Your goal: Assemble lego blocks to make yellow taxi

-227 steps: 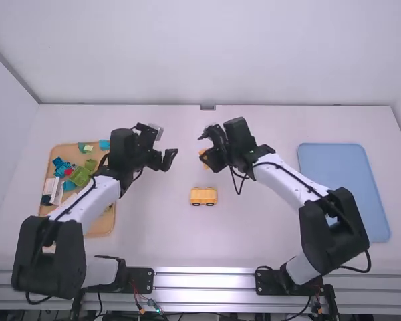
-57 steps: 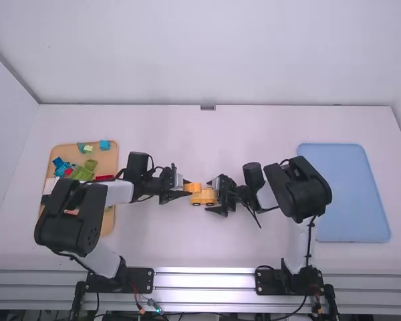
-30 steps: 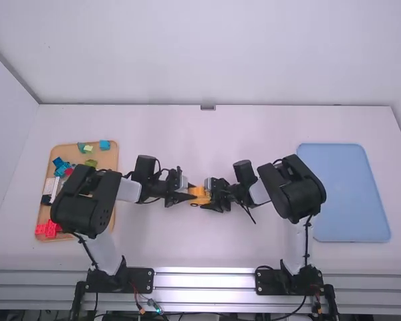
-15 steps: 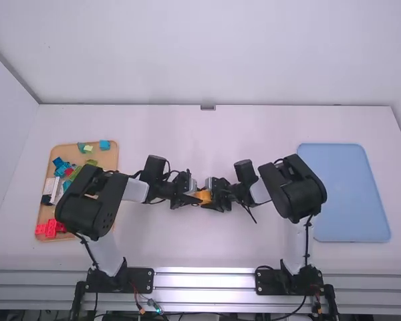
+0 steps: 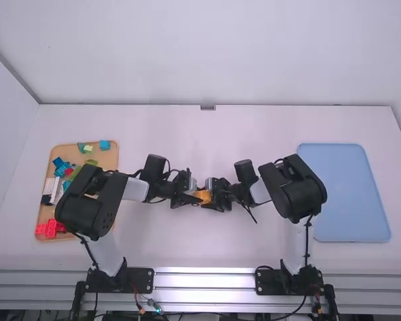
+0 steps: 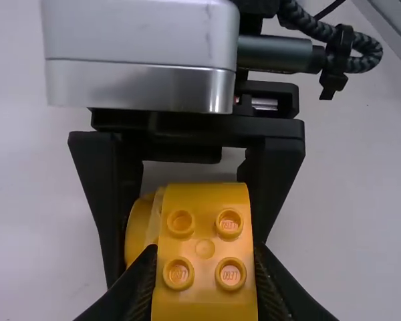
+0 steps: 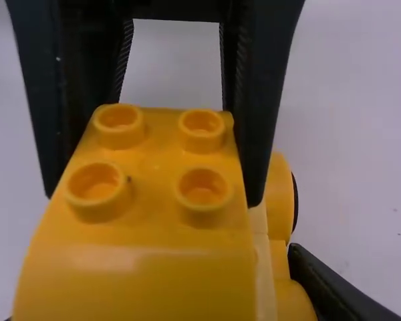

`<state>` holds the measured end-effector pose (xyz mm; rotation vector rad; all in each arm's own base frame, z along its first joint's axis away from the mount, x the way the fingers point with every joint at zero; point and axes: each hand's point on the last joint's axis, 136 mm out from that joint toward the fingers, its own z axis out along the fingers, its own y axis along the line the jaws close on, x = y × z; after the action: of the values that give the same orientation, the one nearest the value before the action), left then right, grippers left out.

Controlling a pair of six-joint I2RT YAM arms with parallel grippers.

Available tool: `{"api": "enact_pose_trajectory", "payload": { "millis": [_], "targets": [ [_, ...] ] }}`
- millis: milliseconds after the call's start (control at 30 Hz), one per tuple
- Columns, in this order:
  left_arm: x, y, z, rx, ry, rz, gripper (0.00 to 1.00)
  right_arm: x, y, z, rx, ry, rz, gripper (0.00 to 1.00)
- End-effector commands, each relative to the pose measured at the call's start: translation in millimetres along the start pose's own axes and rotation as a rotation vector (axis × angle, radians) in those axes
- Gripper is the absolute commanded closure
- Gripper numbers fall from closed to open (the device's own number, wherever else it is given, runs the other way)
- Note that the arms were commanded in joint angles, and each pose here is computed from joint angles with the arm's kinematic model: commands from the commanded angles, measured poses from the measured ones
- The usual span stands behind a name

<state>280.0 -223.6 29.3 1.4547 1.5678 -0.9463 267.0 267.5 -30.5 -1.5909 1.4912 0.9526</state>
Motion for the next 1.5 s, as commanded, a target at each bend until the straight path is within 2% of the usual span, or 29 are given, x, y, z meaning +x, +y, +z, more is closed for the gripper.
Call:
{"api": "enact_pose_trajectory", "payload": {
  "millis": [0,67,200,300,467,867,1267,1467],
  "targets": [
    [-25.7,5.5,-5.0,0.018,-0.064,0.045,0.93,11.7,8.3,2.5,-0.006,0.039,0.005,0.41],
    [-34.6,3.6,-7.3,0.040,-0.086,0.037,0.95,12.5,6.6,0.9,-0.001,0.039,0.009,0.41],
    [-34.9,8.7,-8.4,0.027,-0.048,0.014,0.99,12.4,6.5,0.9,0.000,0.038,0.008,0.40],
    [-16.5,7.8,-8.2,0.009,0.039,0.032,0.98,12.4,6.2,0.6,0.001,0.037,0.014,0.40],
    [-3.1,7.5,-8.7,-0.014,0.093,0.022,0.98,11.2,8.7,3.0,-0.008,0.038,0.011,0.40],
    [9.0,1.2,3.0,0.025,0.030,-0.019,0.98,10.2,9.6,3.9,-0.012,0.035,0.005,0.40],
    [-2.7,10.5,-1.0,0.010,0.038,0.004,0.99,10.5,9.2,3.9,-0.011,0.038,0.006,0.40],
    [10.6,-2.2,-1.7,0.041,0.085,0.022,0.98,10.2,9.6,4.3,-0.012,0.037,0.007,0.40]
  ]
}}
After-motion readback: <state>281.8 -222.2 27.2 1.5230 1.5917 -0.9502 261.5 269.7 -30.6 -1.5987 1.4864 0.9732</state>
